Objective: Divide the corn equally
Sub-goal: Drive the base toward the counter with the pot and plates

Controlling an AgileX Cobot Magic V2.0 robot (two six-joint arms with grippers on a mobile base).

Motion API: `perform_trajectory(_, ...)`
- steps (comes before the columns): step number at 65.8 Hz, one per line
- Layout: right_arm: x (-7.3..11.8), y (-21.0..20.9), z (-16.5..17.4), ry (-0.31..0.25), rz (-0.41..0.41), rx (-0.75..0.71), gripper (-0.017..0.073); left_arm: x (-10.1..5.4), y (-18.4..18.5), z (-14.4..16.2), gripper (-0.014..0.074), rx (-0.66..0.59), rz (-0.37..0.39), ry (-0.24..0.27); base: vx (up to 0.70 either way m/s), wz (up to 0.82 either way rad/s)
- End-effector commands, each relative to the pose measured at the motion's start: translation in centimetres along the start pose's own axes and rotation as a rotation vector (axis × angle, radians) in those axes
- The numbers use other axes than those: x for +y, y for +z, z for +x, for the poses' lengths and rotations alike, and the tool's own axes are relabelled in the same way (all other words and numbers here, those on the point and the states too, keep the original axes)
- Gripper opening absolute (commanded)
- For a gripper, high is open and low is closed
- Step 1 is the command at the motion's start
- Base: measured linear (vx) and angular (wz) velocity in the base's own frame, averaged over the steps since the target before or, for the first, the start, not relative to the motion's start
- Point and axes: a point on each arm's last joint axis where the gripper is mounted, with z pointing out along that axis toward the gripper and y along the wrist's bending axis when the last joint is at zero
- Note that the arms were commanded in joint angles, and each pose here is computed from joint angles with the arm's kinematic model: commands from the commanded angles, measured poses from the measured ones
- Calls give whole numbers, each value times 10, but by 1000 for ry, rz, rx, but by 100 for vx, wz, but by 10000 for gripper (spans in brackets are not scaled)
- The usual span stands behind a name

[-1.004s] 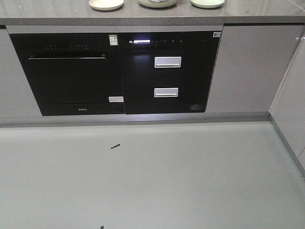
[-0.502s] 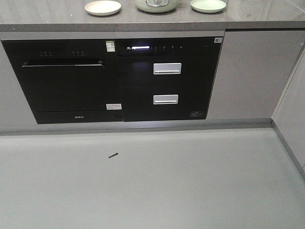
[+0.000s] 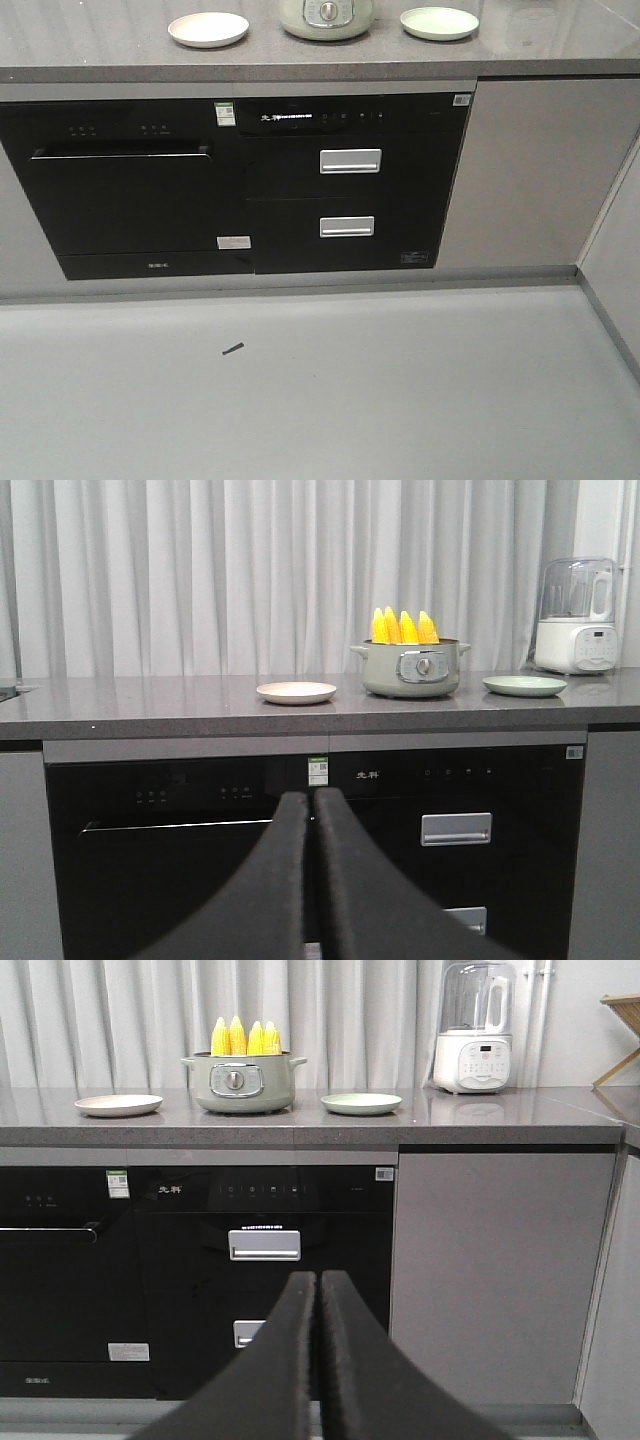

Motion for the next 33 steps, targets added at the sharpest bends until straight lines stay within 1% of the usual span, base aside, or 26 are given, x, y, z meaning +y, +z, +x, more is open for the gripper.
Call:
perform_trajectory(1, 1, 0, -3, -11, -9, -64, 0, -1, -1, -3, -6, -73, 9, -10, 17, -1)
perform_trajectory(33, 1, 0, -3, -11, -9, -64, 0, -1, -1, -3, -6, -73, 9, -10, 14, -2)
